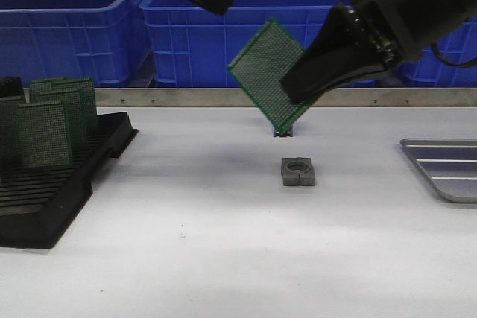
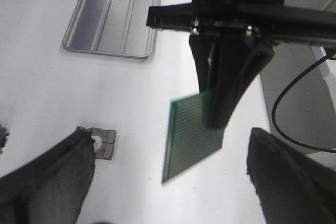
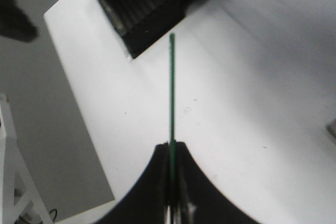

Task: Place circuit board on tray

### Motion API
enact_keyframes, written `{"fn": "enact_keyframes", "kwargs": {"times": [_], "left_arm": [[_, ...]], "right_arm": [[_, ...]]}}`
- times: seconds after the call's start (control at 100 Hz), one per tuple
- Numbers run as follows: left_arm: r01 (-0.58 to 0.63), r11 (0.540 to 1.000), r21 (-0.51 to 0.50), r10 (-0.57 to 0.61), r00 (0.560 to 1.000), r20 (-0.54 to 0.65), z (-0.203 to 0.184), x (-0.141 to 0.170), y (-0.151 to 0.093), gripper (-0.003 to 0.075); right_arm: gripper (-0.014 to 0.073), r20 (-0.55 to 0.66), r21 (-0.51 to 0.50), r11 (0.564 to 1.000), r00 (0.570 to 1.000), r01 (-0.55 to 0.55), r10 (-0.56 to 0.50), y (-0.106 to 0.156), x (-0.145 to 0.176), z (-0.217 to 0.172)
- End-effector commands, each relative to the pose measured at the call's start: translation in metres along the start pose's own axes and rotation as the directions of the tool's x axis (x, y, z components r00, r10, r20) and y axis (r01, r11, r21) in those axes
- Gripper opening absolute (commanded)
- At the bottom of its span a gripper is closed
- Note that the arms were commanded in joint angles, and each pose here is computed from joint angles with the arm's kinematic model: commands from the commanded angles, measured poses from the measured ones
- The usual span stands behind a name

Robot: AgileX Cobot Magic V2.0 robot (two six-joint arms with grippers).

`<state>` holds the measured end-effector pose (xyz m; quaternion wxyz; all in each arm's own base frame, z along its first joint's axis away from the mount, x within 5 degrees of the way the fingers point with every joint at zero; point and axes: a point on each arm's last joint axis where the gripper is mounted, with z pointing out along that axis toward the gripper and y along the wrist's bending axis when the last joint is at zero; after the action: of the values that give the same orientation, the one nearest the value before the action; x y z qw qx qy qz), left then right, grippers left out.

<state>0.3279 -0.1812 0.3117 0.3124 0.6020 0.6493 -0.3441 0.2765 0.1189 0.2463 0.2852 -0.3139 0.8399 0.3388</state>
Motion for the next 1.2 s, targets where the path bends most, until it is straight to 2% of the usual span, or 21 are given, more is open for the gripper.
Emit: {"fn": "enact_keyframes", "kwargs": {"times": [0.0,0.1,0.28,0.54,0.66,0.77,0.82,0.89,0.96,1.01,1.08,1.11,1.19], "left_arm": [[-0.022,1.0,-0.012,0.023,0.997,0.076,-0.019,-0.02,-0.008,0.0565],[-0.025,1.0,-0.013,0.026,0.997,0.067,-0.019,-0.019,-0.008,0.0565],[-0.025,1.0,-0.015,0.026,0.997,0.067,-0.019,-0.019,-0.008,0.0565],[-0.025,1.0,-0.015,0.026,0.997,0.067,-0.019,-0.019,-0.008,0.0565],[-0.025,1.0,-0.015,0.026,0.997,0.067,-0.019,-0.019,-0.008,0.0565],[-0.025,1.0,-0.015,0.026,0.997,0.067,-0.019,-0.019,-0.008,0.0565],[-0.025,1.0,-0.015,0.026,0.997,0.067,-0.019,-0.019,-0.008,0.0565],[-0.025,1.0,-0.015,0.026,0.997,0.067,-0.019,-0.019,-0.008,0.0565],[-0.025,1.0,-0.015,0.026,0.997,0.067,-0.019,-0.019,-0.008,0.0565],[-0.025,1.0,-0.015,0.026,0.997,0.067,-0.019,-0.019,-0.008,0.0565],[-0.027,1.0,-0.016,0.028,0.998,0.062,-0.019,-0.019,-0.008,0.0565],[-0.029,0.999,-0.016,0.03,0.998,0.055,-0.019,-0.018,-0.008,0.0565],[-0.052,0.998,-0.035,0.052,0.998,0.017,-0.023,-0.017,-0.005,0.0565]], "right_arm": [[-0.0062,0.118,0.053,0.989,0.984,-0.138,0.132,-0.014,-0.012,-0.025],[-0.0062,0.195,0.141,0.95,0.948,-0.28,0.251,-0.041,-0.008,-0.045],[-0.0062,0.299,0.303,0.866,0.902,-0.398,0.31,-0.086,0.008,-0.081],[-0.0062,0.326,0.33,0.746,0.811,-0.579,0.486,-0.141,0.047,-0.09],[-0.0062,0.302,0.326,0.719,0.788,-0.614,0.536,-0.155,0.06,-0.082],[-0.0041,0.283,0.346,0.705,0.785,-0.619,0.551,-0.163,0.068,-0.076],[-0.0002,0.275,0.356,0.704,0.789,-0.614,0.549,-0.164,0.07,-0.075],[0.0109,0.254,0.371,0.712,0.803,-0.596,0.539,-0.165,0.071,-0.075],[0.0298,0.235,0.39,0.723,0.821,-0.57,0.521,-0.166,0.07,-0.077],[0.0476,0.226,0.407,0.729,0.834,-0.551,0.504,-0.168,0.068,-0.079],[0.064,0.228,0.421,0.733,0.844,-0.535,0.486,-0.169,0.064,-0.081],[0.0666,0.228,0.427,0.736,0.85,-0.526,0.476,-0.169,0.062,-0.083],[0.0627,0.214,0.453,0.742,0.868,-0.494,0.447,-0.169,0.06,-0.087]]}}
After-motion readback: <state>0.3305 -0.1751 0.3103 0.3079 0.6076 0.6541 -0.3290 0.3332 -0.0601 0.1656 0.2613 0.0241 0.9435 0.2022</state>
